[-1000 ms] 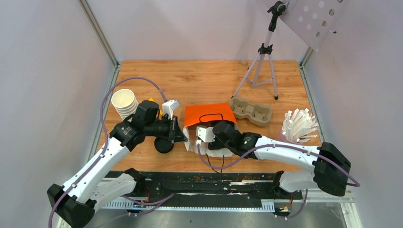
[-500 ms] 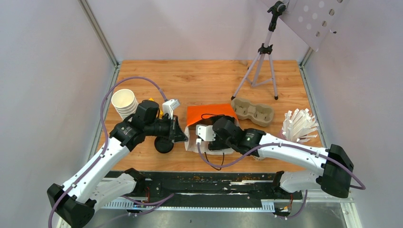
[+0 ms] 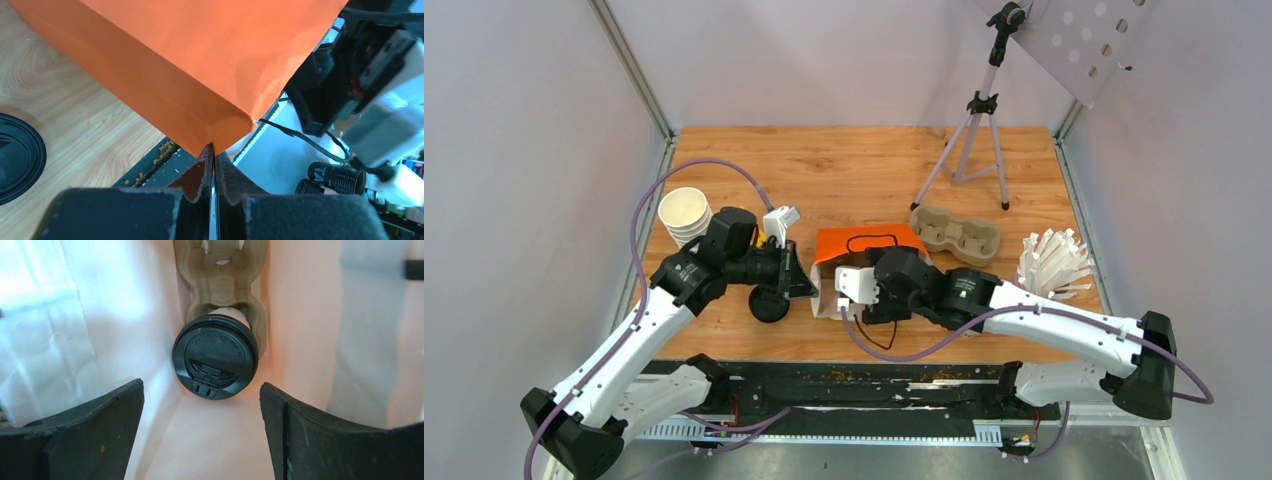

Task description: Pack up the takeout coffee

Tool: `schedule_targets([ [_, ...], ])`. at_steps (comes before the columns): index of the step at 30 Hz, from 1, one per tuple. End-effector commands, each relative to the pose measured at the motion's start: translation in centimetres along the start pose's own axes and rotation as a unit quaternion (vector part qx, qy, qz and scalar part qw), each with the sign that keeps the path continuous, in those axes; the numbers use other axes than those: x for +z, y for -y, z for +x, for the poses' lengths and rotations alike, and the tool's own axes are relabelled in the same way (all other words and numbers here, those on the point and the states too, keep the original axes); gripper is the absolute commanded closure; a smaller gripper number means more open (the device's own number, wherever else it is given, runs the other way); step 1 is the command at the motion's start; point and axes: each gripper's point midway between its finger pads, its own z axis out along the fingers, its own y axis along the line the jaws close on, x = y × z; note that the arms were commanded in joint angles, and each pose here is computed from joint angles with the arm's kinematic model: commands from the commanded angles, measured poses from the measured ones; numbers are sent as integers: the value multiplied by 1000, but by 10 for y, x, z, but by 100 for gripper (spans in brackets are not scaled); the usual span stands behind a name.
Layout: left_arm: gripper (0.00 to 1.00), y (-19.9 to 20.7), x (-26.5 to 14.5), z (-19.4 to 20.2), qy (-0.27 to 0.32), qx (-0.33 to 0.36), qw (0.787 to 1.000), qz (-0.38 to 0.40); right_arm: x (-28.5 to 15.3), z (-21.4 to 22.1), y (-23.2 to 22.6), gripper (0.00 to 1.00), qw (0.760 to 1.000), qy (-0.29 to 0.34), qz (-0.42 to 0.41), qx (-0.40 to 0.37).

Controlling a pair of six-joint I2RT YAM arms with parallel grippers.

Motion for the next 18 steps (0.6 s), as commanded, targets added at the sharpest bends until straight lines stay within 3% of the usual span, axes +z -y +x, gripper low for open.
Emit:
schedule_targets([
  [1, 92, 17, -10, -8, 7, -7, 1000, 18, -29, -20, 5, 16, 998, 44, -17, 31],
  [6, 91, 19, -13, -8, -6, -23, 1000, 8, -47, -42, 0, 20, 992, 100, -53, 63],
  [12, 92, 14, -9, -9, -8, -28, 1000, -2, -80, -65, 7, 16, 978, 160, -68, 116],
  [18, 92, 12, -7, -13, -4, -31, 999, -7, -117, -72, 42, 13, 956, 191, -6, 221],
])
